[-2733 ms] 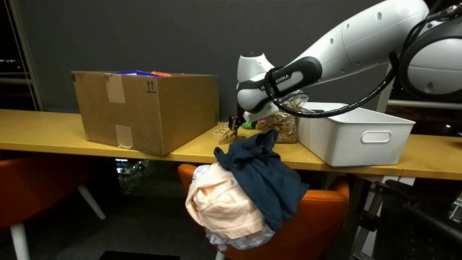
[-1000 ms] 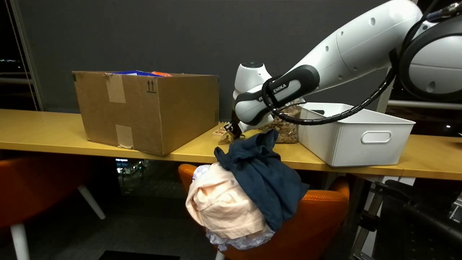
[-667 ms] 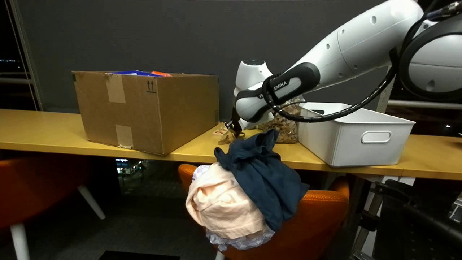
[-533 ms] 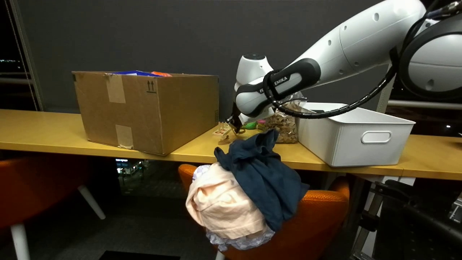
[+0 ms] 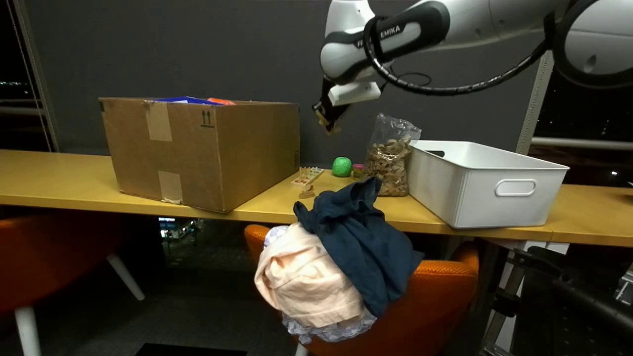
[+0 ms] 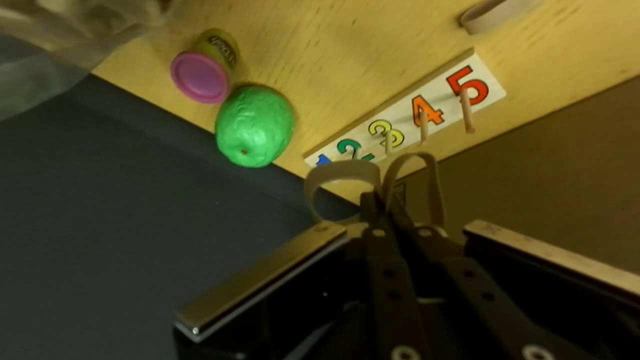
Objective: Put the rubber bands inside the packet
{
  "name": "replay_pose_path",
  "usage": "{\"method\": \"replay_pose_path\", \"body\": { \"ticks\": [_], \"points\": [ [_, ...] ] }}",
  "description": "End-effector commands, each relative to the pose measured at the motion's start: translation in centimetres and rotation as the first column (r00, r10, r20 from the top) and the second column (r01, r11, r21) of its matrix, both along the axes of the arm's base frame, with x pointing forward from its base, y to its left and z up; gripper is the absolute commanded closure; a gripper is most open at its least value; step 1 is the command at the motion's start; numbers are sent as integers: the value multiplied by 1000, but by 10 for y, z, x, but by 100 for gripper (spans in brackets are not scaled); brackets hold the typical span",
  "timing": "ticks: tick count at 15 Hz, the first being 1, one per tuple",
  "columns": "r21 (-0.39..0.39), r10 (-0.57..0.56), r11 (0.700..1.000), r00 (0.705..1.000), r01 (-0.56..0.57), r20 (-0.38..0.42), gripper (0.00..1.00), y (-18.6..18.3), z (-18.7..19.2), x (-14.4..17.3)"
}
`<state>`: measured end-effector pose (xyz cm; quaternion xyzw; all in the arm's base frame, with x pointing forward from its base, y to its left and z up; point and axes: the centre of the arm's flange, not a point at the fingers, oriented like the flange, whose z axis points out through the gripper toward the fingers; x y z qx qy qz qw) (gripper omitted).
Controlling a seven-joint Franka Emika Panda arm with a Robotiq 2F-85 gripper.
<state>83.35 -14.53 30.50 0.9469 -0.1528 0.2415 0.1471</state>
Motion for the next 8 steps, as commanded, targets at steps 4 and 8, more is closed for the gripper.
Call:
{"method": "replay_pose_path", "body": {
  "ticks": [4,8],
  "points": [
    [-46,-218,976,965,214,-147,99,-43,165,-69],
    [-37,-311,949,909,314,-278,99,-63,176,-102]
  ]
}}
